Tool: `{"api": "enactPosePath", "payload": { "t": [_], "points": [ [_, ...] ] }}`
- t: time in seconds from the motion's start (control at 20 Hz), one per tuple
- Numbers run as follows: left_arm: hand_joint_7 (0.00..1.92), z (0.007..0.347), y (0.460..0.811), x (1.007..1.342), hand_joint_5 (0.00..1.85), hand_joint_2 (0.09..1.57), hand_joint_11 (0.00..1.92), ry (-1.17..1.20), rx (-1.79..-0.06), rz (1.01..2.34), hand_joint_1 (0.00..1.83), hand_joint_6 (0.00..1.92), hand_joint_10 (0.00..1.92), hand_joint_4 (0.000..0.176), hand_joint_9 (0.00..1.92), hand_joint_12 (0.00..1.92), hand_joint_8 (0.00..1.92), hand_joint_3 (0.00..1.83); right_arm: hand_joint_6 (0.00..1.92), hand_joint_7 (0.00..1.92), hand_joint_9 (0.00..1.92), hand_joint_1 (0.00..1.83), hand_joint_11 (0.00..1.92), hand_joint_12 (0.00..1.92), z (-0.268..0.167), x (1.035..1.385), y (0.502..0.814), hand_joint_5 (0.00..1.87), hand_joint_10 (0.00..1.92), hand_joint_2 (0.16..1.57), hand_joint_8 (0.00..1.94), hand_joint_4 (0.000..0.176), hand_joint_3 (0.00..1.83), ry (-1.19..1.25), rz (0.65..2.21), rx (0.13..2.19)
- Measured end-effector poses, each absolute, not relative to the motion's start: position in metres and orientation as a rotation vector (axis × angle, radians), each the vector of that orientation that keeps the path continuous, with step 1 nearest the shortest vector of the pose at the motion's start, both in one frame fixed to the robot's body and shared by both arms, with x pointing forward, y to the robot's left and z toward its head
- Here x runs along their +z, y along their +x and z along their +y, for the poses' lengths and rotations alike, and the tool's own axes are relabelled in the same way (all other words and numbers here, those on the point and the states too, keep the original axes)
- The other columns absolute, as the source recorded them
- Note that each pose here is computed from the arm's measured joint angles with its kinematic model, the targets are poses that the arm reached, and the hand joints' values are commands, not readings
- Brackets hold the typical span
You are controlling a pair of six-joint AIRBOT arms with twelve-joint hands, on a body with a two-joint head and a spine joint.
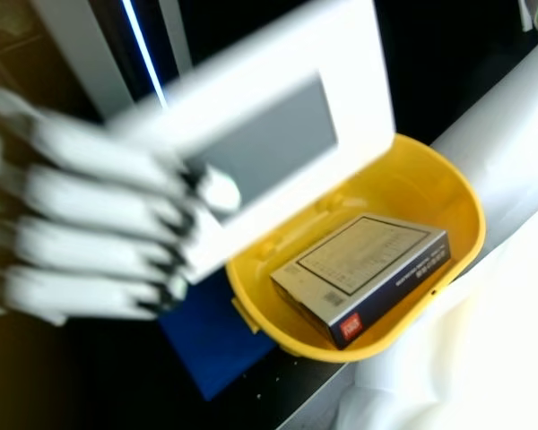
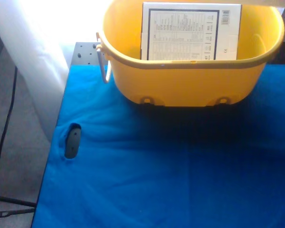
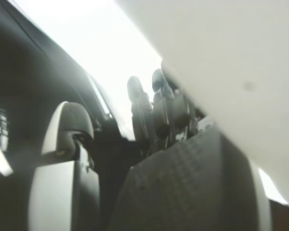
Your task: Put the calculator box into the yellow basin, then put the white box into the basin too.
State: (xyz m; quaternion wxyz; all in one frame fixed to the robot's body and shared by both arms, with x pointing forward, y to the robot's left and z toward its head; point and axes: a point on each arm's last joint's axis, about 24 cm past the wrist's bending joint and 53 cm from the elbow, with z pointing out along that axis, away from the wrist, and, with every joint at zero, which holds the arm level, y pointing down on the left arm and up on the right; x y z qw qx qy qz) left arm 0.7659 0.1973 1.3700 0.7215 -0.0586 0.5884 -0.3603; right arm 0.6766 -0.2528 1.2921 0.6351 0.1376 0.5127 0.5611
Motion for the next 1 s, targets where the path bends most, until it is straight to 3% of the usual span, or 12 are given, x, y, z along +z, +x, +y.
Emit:
{"api": "enactPosePath", "payload": {
  "t": [0.2,0.25,0.35,0.45,0.5,0.7,0.75,0.8,0.85,0.9,0.95,1.0],
  "points": [
    [0.28,0.183,0.765,1.373,0.4,1.17,0.0,-0.117,-0.818,1.29,0.8,0.0,0.67,0.0,0.07,1.44,0.0,0.0,0.7,1.0,1.01,1.39,0.9,1.23,-0.253,1.315,0.683,1.11,1.12,1.07,0.9,0.0,0.0,0.304,1.097,1.282],
    [0.29,0.18,0.766,1.373,0.45,1.16,0.0,-0.114,-0.822,1.293,0.82,0.02,0.66,0.0,0.08,1.43,0.0,0.0,0.78,1.04,1.02,1.39,0.9,1.22,-0.25,1.315,0.688,1.06,1.1,1.07,0.86,0.0,0.0,0.311,1.103,1.277],
    [0.29,0.176,0.766,1.371,0.62,1.17,0.0,-0.104,-0.824,1.301,0.84,0.05,0.59,0.0,0.09,1.33,0.0,0.0,0.72,1.0,1.01,1.39,0.9,1.22,-0.245,1.312,0.692,1.11,1.11,1.07,0.88,0.0,0.0,0.312,1.114,1.271],
    [0.29,0.176,0.766,1.37,0.6,1.17,0.0,-0.105,-0.824,1.306,0.85,0.02,0.65,0.0,0.05,1.35,0.0,0.0,0.79,1.05,1.02,1.39,0.91,1.22,-0.238,1.306,0.697,1.05,1.1,1.07,0.85,0.0,0.0,0.323,1.133,1.276],
    [0.32,0.175,0.766,1.37,0.73,1.19,0.0,-0.104,-0.824,1.307,0.84,0.08,0.64,0.0,0.02,1.34,0.01,0.01,0.73,1.02,1.01,1.39,0.9,1.22,-0.235,1.303,0.698,1.1,1.11,1.07,0.87,0.0,0.0,0.319,1.138,1.273],
    [0.29,0.174,0.767,1.37,0.72,1.17,0.0,-0.105,-0.827,1.308,0.86,0.19,0.51,0.0,0.0,1.36,0.0,0.0,0.72,1.0,1.01,1.39,0.9,1.22,-0.225,1.304,0.701,1.11,1.11,1.07,0.88,0.0,0.0,0.317,1.14,1.277],
    [0.29,0.172,0.767,1.37,0.65,1.15,0.0,-0.104,-0.829,1.307,0.82,0.19,0.51,0.0,0.03,1.35,0.0,0.0,1.09,0.77,0.76,1.25,0.61,1.46,-0.224,1.307,0.701,0.98,1.05,1.17,1.17,0.0,0.0,0.315,1.128,1.28],
    [0.32,0.17,0.767,1.37,0.65,1.14,0.0,-0.102,-0.831,1.307,0.8,0.19,0.51,0.0,0.05,1.35,0.01,0.0,1.22,0.73,0.69,1.22,0.46,1.57,-0.22,1.312,0.7,0.93,1.03,1.19,1.22,0.0,0.0,0.301,1.108,1.281],
    [0.39,0.168,0.767,1.37,0.65,1.13,0.0,-0.1,-0.834,1.307,0.78,0.22,0.61,0.0,0.08,1.46,0.02,0.0,1.1,0.73,0.74,1.22,0.59,1.65,-0.219,1.311,0.7,0.97,1.2,1.18,1.31,0.0,0.0,0.298,1.108,1.279],
    [0.45,0.167,0.767,1.37,0.61,1.12,0.0,-0.097,-0.836,1.308,0.77,0.2,0.84,0.0,0.15,1.71,0.04,0.0,1.34,0.78,0.76,1.32,0.6,1.51,-0.214,1.311,0.701,0.83,1.31,1.19,1.19,0.0,0.0,0.299,1.106,1.288],
    [0.47,0.163,0.767,1.37,0.57,1.13,0.0,-0.092,-0.839,1.309,0.72,0.17,0.87,0.0,0.16,1.74,0.04,0.0,1.29,0.77,0.71,1.34,0.49,1.58,-0.211,1.311,0.703,0.84,1.42,1.2,1.2,0.0,0.0,0.3,1.106,1.292],
    [0.5,0.161,0.767,1.369,0.57,1.12,0.0,-0.089,-0.84,1.31,0.67,0.15,0.82,0.0,0.16,1.72,0.04,0.0,1.08,0.53,0.14,1.2,0.1,1.69,-0.21,1.311,0.706,0.93,1.17,1.14,0.75,0.0,0.0,0.305,1.108,1.293]
  ]
}}
